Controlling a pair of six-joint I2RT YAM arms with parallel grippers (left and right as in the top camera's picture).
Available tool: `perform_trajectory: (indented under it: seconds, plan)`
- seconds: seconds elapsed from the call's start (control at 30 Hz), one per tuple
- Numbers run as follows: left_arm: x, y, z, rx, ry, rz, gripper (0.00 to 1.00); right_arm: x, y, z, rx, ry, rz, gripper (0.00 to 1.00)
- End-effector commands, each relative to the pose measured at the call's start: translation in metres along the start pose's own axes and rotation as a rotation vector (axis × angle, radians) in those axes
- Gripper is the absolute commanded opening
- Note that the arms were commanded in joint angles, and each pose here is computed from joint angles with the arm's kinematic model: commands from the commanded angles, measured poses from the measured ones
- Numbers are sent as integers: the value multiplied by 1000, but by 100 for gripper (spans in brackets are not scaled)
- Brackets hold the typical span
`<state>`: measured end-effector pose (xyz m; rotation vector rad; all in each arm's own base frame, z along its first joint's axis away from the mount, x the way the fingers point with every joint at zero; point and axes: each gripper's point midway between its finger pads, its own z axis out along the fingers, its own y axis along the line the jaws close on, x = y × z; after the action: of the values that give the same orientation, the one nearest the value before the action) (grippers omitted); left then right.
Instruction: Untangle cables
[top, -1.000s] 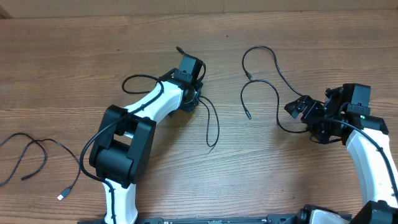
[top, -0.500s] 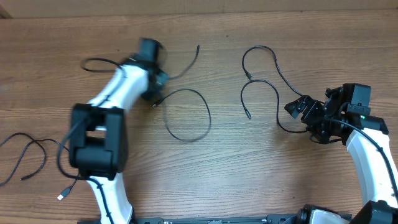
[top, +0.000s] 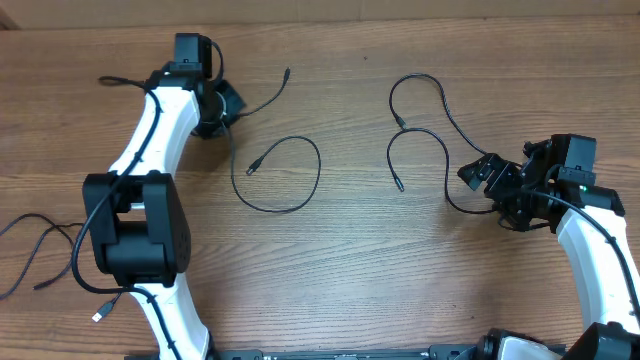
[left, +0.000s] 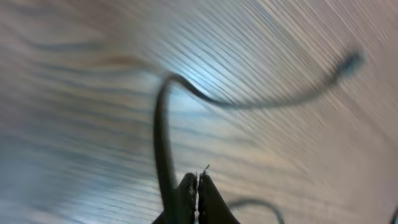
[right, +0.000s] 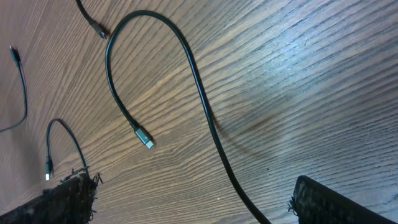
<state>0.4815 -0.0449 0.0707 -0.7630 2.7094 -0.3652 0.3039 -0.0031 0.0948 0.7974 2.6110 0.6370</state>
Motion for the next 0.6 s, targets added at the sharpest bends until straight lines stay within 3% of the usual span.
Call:
perform_trajectory:
  seconds: [0.0,0.1,0.2,0.37,0.57]
  plan:
    - [27,-34,-6,73,52,428,27,-10,9,-8,-13,-39,-35,100]
    - [34,-17,-4,-110,41,607,26,-10,9,-8,-13,-39,-35,100]
    - [35,-10,-4,-213,21,660,24,-10,9,-8,-13,-39,-35,100]
    - [47,-14,7,-217,64,797,34,-10,9,-8,-13,-39,-35,100]
    - [69,-2,36,-198,184,848,37,-10,9,-8,-13,-39,-35,100]
